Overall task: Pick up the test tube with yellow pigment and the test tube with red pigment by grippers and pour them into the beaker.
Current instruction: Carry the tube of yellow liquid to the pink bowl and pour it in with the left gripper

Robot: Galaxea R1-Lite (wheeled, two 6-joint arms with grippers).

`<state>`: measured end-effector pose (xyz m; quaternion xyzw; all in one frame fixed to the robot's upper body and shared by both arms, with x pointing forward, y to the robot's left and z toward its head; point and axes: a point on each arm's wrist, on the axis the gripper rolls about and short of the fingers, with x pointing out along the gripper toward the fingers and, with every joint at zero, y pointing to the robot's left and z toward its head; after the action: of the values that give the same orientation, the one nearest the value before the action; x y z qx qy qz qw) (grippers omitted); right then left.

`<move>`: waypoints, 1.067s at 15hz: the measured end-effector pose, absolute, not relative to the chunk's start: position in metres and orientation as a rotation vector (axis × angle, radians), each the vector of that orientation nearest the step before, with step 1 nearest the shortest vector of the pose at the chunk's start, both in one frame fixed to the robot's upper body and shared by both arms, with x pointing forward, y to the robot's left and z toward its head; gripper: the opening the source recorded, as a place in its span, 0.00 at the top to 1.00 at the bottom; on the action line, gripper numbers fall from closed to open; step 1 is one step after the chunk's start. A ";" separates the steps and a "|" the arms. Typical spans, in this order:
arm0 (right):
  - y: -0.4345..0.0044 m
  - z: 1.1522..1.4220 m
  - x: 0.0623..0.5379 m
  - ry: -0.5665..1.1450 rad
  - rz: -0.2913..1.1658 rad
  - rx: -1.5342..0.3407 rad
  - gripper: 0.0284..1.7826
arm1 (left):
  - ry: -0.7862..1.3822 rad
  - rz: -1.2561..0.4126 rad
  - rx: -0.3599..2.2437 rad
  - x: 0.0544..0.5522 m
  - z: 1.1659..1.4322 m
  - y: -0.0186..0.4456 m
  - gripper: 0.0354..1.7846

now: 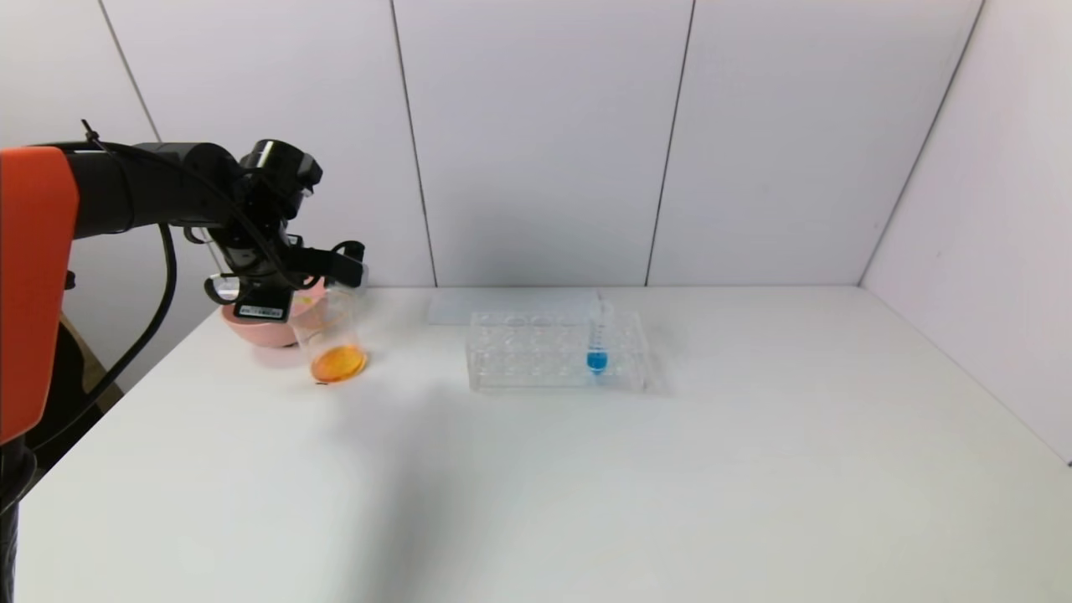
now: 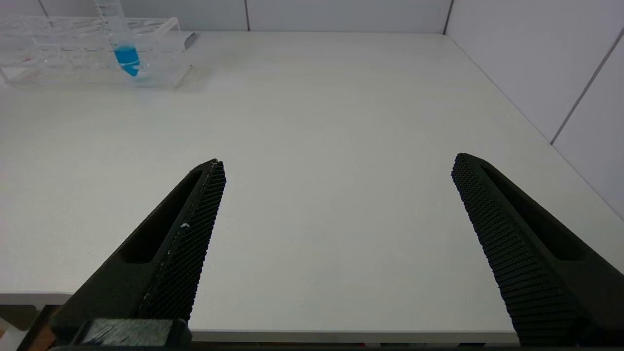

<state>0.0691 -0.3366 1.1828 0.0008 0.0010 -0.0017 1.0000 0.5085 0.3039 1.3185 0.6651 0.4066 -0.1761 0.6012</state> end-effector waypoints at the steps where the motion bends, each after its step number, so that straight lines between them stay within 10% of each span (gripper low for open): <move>1: -0.337 1.183 0.069 0.002 -0.003 0.002 0.05 | 0.942 -0.408 1.542 0.508 1.319 0.304 0.75; 16: -0.337 1.183 0.069 0.002 -0.004 0.002 0.05 | 0.957 -0.394 1.562 0.507 1.320 0.301 0.75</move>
<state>0.0692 -0.3366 1.1827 0.0008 0.0012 -0.0019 1.0000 0.5073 0.3014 1.3196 0.6718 0.4113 -0.1693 0.5924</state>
